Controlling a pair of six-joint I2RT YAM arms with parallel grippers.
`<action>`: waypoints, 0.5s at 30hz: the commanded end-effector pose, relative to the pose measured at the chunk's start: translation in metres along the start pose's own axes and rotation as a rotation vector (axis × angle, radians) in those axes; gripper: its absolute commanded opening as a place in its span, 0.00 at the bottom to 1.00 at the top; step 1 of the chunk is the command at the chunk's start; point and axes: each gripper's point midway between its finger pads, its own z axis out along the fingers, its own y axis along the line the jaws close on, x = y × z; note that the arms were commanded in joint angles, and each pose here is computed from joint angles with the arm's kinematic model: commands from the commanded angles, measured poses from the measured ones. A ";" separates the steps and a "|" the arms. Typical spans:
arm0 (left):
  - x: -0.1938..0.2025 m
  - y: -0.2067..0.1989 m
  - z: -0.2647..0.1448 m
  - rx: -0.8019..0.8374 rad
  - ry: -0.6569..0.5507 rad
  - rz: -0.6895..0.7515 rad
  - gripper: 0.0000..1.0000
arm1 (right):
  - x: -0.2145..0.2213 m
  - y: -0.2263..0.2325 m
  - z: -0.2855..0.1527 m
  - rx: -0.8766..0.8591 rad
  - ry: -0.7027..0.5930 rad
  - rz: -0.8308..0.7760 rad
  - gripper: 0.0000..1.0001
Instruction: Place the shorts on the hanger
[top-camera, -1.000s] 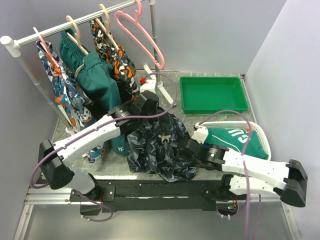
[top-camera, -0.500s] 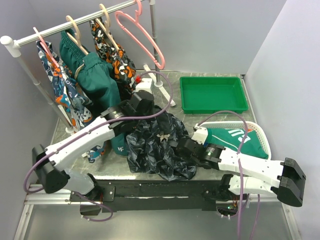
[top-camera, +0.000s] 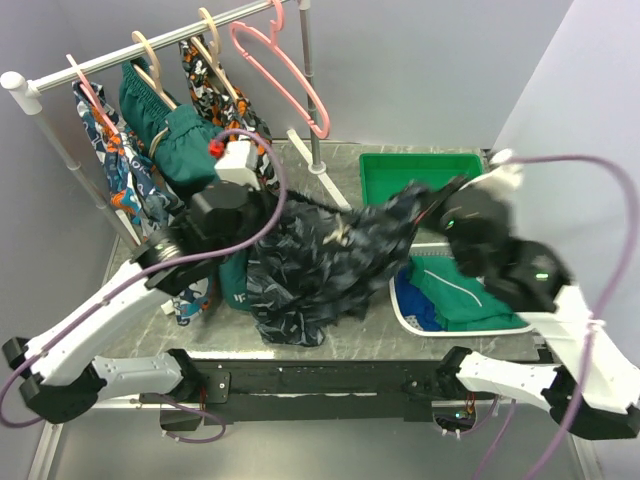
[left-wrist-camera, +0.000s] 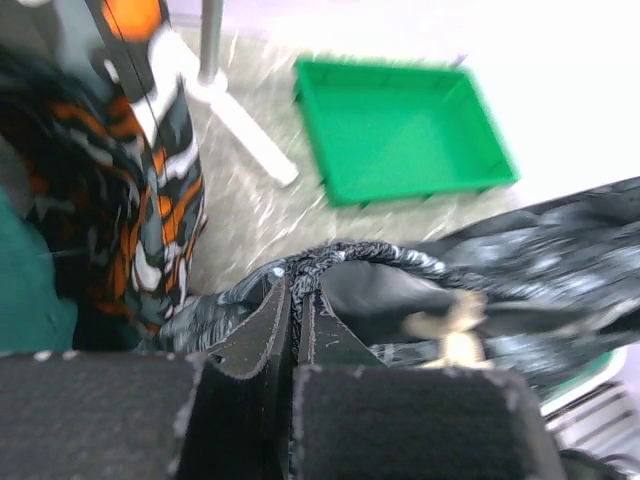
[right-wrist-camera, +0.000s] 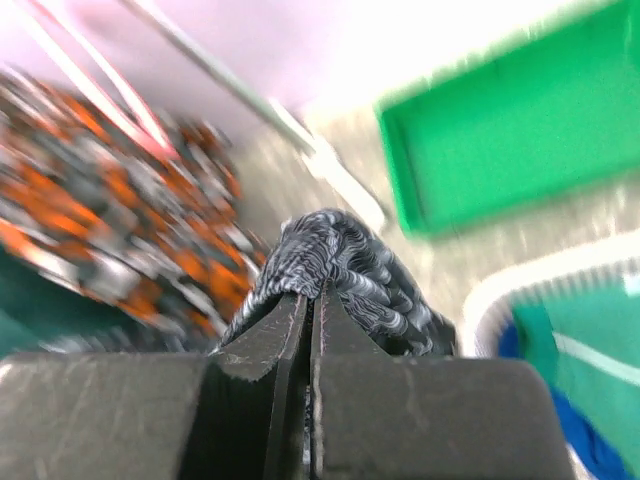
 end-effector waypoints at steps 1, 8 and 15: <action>-0.079 -0.026 -0.036 0.130 -0.217 -0.108 0.01 | -0.081 0.027 -0.007 -0.028 -0.169 -0.057 0.00; -0.137 -0.049 -0.071 0.237 -0.335 -0.162 0.01 | -0.161 0.062 -0.032 -0.121 -0.301 0.010 0.00; -0.118 -0.048 -0.064 0.245 -0.285 -0.157 0.01 | -0.131 0.050 -0.016 -0.098 -0.234 -0.013 0.00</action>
